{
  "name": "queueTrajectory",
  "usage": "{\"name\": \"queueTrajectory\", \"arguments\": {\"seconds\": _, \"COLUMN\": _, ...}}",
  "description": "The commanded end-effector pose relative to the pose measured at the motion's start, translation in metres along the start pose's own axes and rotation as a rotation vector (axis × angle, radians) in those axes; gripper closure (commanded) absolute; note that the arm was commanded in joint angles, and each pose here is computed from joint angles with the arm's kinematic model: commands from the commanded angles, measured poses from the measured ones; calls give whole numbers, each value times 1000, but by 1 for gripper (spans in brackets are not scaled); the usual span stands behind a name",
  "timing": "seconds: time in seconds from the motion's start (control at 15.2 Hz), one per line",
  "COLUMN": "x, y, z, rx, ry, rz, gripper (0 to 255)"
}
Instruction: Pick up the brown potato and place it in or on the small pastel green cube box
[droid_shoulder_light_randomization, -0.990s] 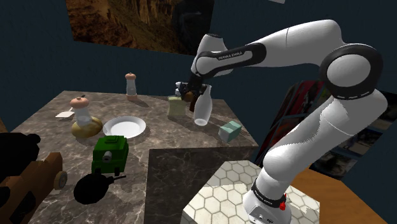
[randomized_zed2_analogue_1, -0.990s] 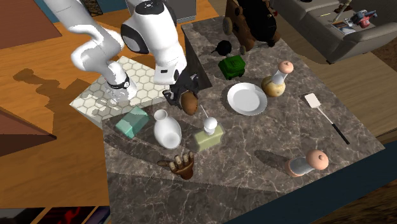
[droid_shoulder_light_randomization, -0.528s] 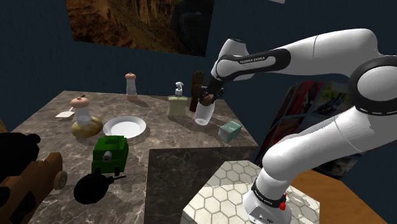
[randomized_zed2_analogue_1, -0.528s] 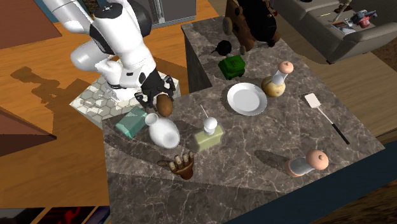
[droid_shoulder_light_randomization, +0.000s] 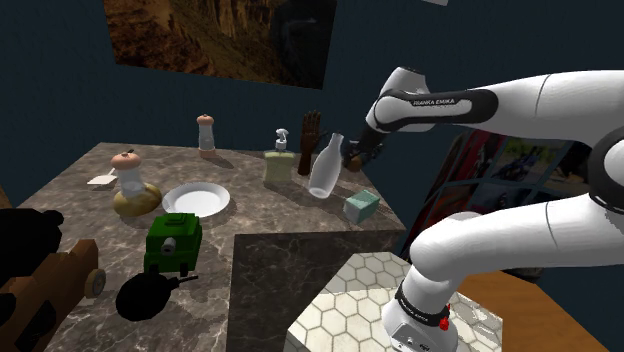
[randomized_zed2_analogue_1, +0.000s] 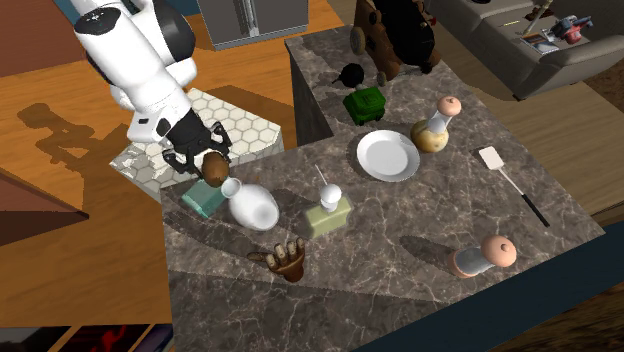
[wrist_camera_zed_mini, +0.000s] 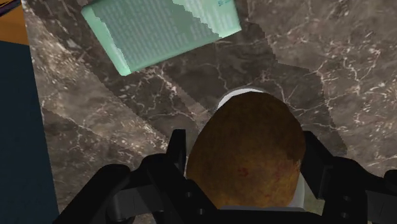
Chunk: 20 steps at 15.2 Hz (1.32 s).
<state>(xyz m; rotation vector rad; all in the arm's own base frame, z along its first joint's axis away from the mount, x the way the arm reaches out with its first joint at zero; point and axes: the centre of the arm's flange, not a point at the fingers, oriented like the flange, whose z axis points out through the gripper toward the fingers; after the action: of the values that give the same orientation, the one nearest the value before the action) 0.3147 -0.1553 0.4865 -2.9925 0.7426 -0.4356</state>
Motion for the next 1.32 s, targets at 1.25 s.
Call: {"name": "queueTrajectory", "arguments": {"seconds": 1.25, "x": -41, "y": 51, "z": 56, "rx": 1, "ry": 0, "rz": -2, "gripper": 255}}
